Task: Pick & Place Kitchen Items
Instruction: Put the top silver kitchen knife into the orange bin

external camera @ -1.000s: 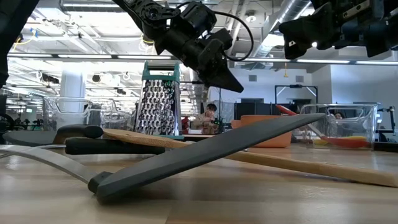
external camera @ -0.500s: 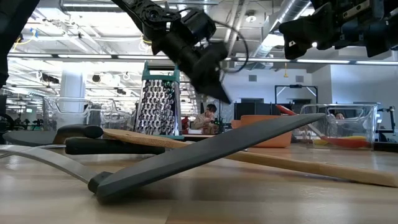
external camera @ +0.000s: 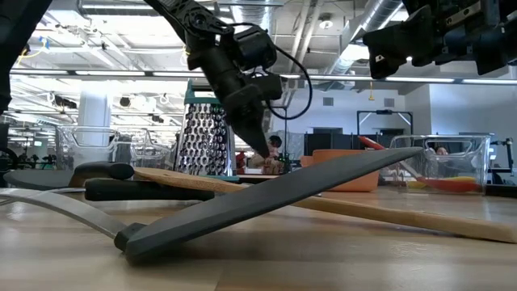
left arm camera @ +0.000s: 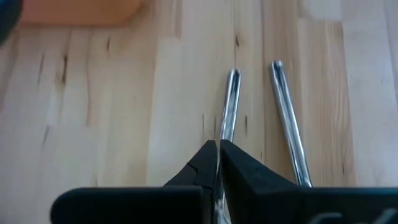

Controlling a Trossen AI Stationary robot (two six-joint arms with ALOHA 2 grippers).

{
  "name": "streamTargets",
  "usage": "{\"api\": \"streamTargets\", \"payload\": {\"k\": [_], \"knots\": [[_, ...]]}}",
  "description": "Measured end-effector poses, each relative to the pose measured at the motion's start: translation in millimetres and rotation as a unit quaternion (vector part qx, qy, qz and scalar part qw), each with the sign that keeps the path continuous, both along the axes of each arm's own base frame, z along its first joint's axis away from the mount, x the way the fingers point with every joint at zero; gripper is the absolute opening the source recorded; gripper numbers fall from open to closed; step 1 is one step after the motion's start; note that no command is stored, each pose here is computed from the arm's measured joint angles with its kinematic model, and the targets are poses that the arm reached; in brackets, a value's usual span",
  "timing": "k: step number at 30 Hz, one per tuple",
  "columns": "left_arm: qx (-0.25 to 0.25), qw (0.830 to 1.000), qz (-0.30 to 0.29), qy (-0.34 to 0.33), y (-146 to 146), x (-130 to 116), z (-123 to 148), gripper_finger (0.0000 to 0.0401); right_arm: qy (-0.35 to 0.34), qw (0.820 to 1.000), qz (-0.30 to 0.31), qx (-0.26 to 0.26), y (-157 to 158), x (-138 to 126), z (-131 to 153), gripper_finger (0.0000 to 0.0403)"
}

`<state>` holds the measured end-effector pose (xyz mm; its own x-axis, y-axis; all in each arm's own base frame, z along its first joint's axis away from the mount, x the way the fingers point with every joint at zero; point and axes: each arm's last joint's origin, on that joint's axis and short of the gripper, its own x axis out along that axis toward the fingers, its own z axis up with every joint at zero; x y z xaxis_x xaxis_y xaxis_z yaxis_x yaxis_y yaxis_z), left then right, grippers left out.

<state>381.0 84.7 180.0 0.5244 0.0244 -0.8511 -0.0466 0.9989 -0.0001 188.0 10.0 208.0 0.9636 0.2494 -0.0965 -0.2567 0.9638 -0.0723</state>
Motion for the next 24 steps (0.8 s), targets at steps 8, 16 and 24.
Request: {"api": "streamTargets", "payload": {"k": [8, 16, 24], "knots": [[-0.003, 1.0, 0.0, 0.013, -0.5, -2.2, -1.3, 0.0075, 0.0, 1.0, 0.0, 0.0, 0.0, 0.0, 0.0, 0.0], [-0.003, 1.0, -0.003, 0.014, -3.1, -3.1, -4.5, 0.0142, 0.0, 1.0, 0.0, 0.0, 0.0, 0.0, 0.1, 0.0], [-0.005, 1.0, 0.014, 0.025, -5.7, -16.2, -30.7, 0.0162, -0.001, 1.0, 0.0, 0.0, 0.0, 0.0, 0.1, 0.0]]}}
